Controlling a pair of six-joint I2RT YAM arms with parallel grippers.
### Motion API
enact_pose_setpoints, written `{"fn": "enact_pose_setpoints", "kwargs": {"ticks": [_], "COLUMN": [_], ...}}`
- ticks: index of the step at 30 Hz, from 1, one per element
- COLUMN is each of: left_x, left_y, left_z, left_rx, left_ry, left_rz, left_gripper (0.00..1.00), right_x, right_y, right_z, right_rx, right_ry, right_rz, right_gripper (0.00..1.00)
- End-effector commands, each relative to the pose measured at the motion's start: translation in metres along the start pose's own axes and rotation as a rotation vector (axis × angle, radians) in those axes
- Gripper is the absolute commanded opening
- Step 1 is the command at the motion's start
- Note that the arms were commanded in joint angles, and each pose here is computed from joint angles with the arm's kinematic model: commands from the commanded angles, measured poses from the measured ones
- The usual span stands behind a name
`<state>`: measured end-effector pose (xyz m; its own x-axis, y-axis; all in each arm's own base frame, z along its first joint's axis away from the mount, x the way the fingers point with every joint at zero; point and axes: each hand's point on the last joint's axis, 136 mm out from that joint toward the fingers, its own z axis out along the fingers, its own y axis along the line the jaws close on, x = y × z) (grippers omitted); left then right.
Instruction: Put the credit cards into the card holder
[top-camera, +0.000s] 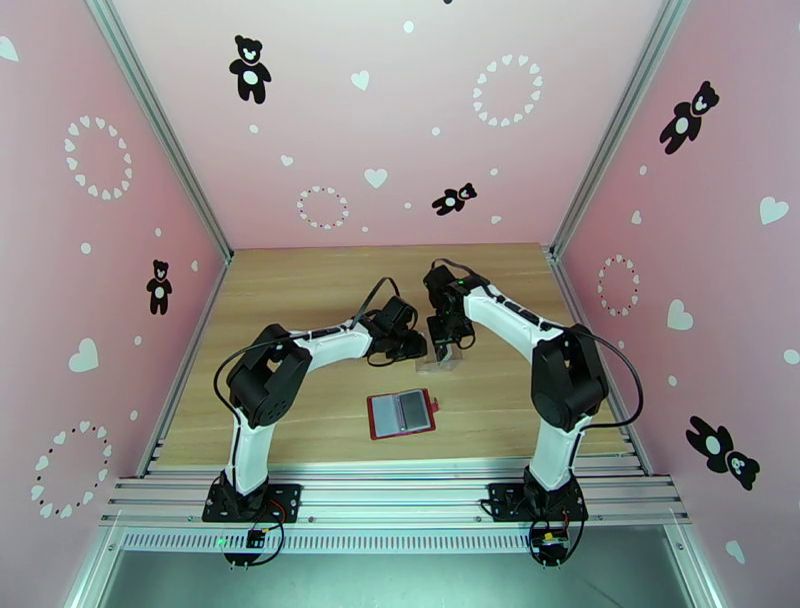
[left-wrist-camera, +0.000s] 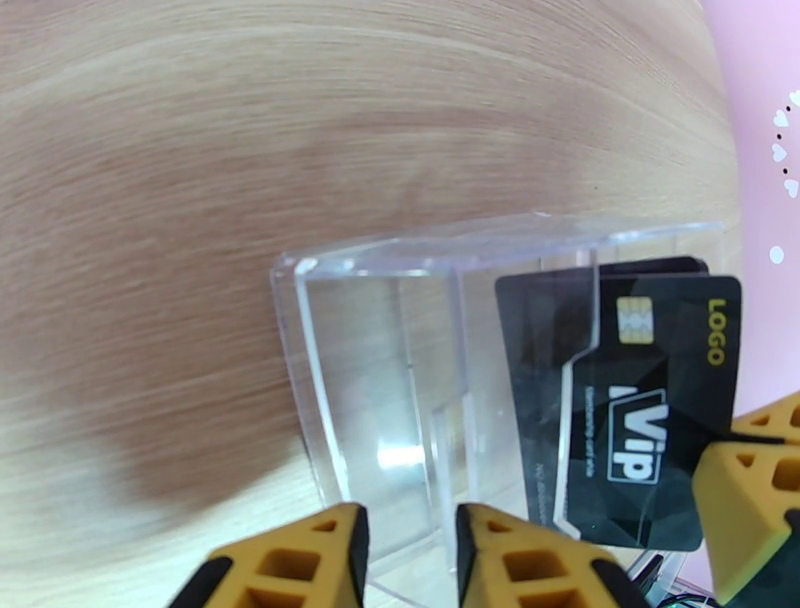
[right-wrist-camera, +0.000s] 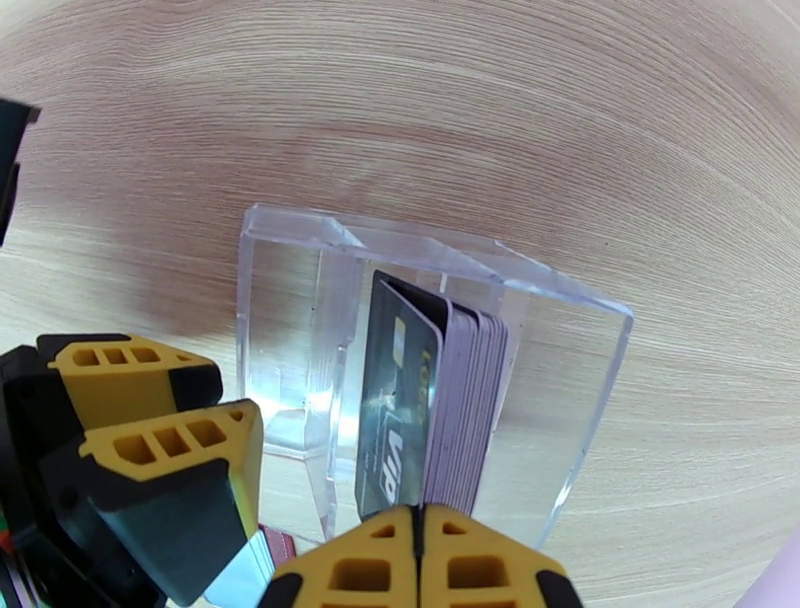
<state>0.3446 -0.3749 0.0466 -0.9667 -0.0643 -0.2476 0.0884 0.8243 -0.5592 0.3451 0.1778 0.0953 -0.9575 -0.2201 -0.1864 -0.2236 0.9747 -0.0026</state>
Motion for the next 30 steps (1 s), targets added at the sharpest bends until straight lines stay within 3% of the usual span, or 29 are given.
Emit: {"fn": "enact_pose_setpoints", "kwargs": {"ticks": [1, 11, 20, 24, 30], "left_x": [0.002, -0.004, -0.01, 0.004, 0.067], "left_y": [0.017, 0.004, -0.023, -0.02, 0.028], "left_z": [0.001, -0.016, -0.07, -0.105, -0.132], "left_rx": [-0.061, -0.032, 0.035, 0.059, 0.067], "left_ry": [0.022, -0.003, -0.071, -0.111, -0.094], "left_rz": [-0.007, 0.008, 0.047, 0.058, 0.006], "left_gripper": [0.29, 0.3, 0.33, 0.33, 0.34], "right_x": [0.006, 0.003, 0.016, 0.037, 0.074], "right_y": [-0.01, 0.001, 0.01, 0.036, 0.079], "right_z": [-0.028, -0.053, -0.102, -0.112, -0.103], "right_rx": [0.026, -0.06, -0.198, -0.388, -0.654], "right_ry": [-0.018, -0.082, -0.193, -0.2, -0.173], "right_rz": [0.0, 0.019, 0.04, 0.048, 0.091], "right_gripper": [0.0, 0.0, 0.0, 0.0, 0.0]}}
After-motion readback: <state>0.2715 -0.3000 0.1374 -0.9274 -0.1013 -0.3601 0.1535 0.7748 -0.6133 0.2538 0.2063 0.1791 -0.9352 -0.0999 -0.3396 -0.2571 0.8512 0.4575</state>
